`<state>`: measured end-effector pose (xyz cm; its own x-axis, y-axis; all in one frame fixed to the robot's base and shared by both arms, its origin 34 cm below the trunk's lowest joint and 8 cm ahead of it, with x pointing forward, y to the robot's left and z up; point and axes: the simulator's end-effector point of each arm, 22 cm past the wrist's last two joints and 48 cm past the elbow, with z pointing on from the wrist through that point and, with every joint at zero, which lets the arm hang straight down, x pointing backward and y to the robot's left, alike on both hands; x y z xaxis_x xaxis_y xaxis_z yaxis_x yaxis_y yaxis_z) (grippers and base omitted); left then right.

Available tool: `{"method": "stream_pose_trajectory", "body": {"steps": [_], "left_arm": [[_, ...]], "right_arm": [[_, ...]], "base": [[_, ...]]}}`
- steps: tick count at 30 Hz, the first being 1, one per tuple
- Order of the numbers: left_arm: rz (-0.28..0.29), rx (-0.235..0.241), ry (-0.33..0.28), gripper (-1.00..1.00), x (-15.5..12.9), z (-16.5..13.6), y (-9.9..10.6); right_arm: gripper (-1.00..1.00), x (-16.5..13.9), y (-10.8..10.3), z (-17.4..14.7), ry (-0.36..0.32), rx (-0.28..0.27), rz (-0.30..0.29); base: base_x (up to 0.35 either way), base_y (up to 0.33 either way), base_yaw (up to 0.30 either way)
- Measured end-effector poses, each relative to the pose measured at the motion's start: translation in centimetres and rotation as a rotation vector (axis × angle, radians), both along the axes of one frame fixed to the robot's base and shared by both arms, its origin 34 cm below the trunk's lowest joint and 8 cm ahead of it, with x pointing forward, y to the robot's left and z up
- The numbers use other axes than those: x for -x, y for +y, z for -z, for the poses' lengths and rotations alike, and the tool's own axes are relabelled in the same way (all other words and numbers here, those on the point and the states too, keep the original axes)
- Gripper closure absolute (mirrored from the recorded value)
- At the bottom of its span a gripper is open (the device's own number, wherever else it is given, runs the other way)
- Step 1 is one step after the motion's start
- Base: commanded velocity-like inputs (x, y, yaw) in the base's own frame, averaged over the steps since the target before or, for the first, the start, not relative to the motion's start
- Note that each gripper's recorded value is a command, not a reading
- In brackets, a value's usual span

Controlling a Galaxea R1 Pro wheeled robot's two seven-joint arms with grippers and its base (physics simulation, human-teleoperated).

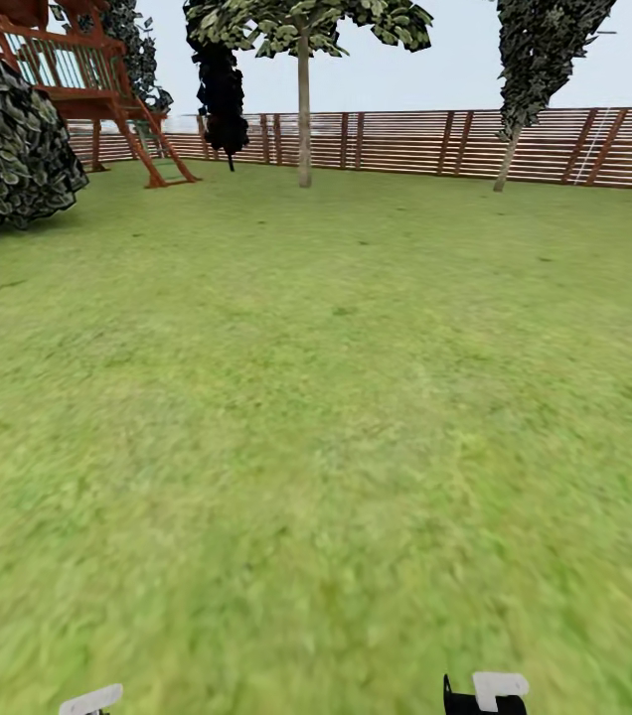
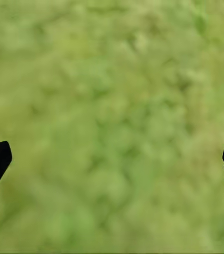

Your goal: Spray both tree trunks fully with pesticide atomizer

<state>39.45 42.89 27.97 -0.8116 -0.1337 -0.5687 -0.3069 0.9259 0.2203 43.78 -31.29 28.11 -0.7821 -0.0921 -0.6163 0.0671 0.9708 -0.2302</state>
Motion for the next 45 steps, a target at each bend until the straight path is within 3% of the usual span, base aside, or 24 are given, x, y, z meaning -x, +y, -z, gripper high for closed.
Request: {"method": "stream_pose_trajectory", "body": {"steps": [45], "left_arm": [[0.0,0.0,0.0,1.0,0.0,0.0,0.0]], "right_arm": [[-1.0,0.0,0.01,0.0,0.0,0.0,-0.001]], "base": [[0.336,0.0,0.0]]}}
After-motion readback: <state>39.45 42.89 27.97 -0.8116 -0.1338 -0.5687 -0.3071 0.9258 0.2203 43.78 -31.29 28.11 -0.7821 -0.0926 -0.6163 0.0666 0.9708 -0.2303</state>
